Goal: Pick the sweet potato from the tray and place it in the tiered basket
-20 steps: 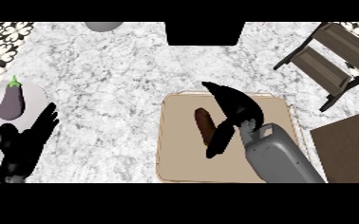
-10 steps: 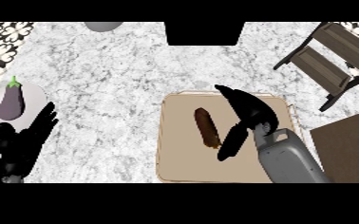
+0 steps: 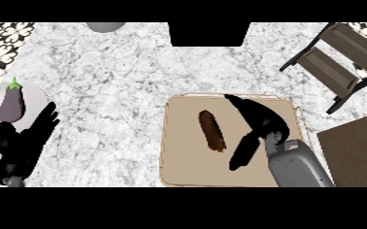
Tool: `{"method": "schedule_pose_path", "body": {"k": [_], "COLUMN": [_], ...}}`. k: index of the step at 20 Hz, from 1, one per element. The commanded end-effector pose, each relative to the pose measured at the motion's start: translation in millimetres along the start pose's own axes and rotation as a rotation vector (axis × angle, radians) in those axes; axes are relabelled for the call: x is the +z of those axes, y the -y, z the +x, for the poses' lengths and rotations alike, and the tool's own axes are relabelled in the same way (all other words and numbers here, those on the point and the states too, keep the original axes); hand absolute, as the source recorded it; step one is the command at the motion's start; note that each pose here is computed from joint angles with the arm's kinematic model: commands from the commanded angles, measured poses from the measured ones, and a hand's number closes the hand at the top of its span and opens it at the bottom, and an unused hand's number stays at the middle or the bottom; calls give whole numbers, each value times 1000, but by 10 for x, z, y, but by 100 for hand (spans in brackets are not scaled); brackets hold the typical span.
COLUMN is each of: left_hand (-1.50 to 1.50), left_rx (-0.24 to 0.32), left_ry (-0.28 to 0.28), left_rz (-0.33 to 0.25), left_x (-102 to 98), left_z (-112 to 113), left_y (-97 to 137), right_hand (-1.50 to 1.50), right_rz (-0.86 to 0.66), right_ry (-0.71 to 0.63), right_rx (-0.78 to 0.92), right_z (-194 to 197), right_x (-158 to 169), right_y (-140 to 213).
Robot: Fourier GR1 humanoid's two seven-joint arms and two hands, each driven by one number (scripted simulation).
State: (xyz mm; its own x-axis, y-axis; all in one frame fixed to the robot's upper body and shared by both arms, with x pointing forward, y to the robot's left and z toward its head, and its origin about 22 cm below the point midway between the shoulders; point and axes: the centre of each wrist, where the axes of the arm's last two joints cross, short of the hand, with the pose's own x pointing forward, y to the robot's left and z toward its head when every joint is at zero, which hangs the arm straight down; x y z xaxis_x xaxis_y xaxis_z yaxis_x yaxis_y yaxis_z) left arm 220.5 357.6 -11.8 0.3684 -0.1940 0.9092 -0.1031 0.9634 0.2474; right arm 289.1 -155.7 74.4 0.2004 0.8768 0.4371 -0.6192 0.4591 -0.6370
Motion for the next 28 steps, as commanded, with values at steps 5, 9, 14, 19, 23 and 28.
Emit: {"method": "schedule_pose_path", "body": {"k": [5,9,14,19,23,28], "left_hand": [0,0,0,0,0,0], "left_rx": [-19,-6,-13,9,-10,-11], "left_ry": [-25,0,-4,1,6,5], "left_rz": [-10,-9,-18,-8,-4,-6], "left_x": [-111,-161,90,76,130,-123], "left_z": [-74,-15,-219,-80,-126,-112], "left_y": [-105,-145,-103,-18,14,83], "right_hand": [-150,-150,-150,-150,-150,-150], "right_rz": [2,11,1,18,6,57], "right_ry": [-7,5,6,-1,-17,-8], "right_rx": [8,5,3,-18,-6,-2], "right_z": [-11,105,29,-85,111,-13], "right_x": [-241,-330,-420,-494,-706,-785], "right_y": [-33,-210,-472,-428,-627,-661]}}
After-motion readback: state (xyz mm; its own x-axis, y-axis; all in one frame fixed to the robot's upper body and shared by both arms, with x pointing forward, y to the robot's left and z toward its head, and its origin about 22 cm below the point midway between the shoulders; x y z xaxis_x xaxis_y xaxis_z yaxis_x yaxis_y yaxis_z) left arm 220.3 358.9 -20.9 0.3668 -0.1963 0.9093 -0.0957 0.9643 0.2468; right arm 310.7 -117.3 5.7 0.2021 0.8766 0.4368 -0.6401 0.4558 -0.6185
